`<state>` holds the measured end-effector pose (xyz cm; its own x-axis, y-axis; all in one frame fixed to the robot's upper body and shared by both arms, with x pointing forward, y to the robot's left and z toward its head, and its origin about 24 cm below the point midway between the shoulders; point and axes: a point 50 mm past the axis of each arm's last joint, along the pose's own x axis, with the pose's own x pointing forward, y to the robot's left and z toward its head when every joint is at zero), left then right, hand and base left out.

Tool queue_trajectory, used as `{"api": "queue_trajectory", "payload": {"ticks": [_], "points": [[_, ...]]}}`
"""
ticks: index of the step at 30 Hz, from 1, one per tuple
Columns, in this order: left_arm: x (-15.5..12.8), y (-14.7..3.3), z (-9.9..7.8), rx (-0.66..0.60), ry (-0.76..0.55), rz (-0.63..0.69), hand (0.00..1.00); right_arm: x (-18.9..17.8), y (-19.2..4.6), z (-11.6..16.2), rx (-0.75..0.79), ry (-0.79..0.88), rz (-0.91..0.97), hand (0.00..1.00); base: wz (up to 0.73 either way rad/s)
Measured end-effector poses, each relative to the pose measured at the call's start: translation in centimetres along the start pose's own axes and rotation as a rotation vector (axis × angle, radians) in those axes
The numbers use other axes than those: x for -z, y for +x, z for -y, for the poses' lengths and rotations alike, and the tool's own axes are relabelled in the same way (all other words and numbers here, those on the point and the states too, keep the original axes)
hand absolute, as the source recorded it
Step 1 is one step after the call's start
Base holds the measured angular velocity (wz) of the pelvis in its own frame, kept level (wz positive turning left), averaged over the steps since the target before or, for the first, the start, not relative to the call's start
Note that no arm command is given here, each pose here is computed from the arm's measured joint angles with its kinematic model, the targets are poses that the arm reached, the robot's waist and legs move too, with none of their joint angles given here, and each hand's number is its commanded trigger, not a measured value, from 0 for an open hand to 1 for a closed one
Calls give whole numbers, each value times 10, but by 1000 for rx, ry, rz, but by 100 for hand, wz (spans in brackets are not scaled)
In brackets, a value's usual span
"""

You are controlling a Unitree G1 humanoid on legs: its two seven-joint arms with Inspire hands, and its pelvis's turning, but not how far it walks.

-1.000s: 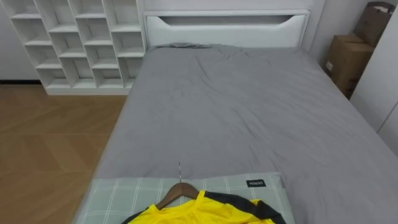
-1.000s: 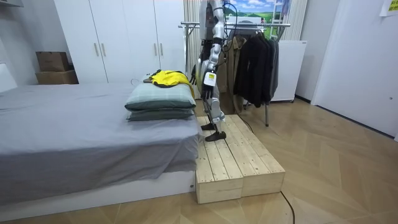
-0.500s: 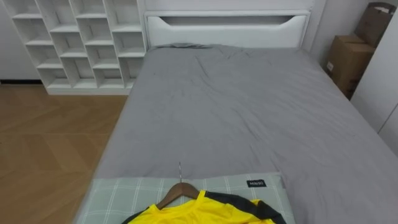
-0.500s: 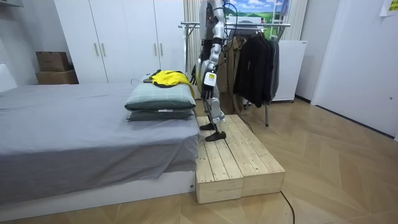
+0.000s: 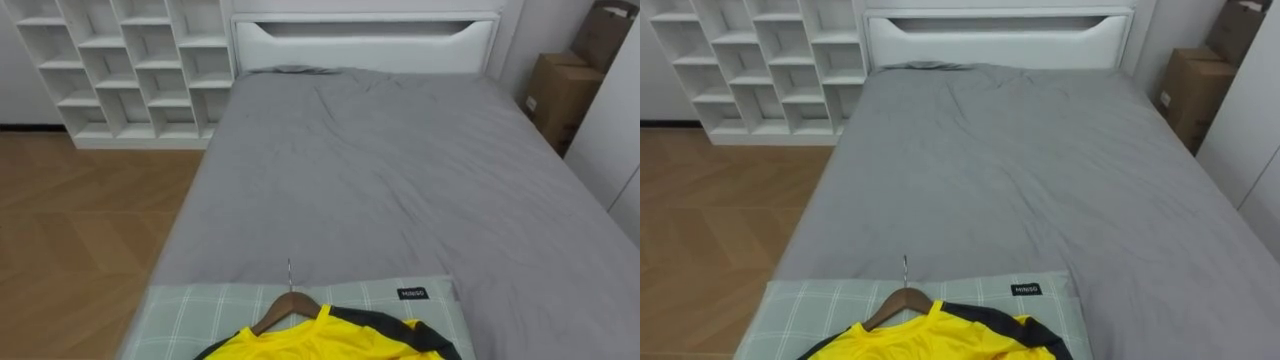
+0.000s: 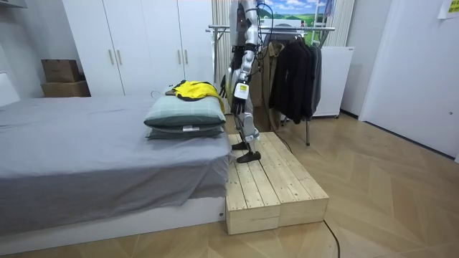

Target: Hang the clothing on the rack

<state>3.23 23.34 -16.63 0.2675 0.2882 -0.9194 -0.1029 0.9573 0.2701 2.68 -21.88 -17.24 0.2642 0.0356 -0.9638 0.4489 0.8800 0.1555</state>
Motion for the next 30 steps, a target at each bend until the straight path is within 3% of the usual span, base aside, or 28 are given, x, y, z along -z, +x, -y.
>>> {"api": "queue_trajectory", "payload": {"ticks": [9, 18, 30], "points": [[-1, 0, -1, -8, 24, 5, 0, 0, 0, 0, -6, -4, -1, 0, 0], [0, -1, -9, -171, 34, 8, 0, -1, 0, 0, 1, -3, 2, 0, 1], [0, -5, -39, -458, -73, -4, 0, -1, -1, 4, 10, -5, -9, 0, 6]]}}
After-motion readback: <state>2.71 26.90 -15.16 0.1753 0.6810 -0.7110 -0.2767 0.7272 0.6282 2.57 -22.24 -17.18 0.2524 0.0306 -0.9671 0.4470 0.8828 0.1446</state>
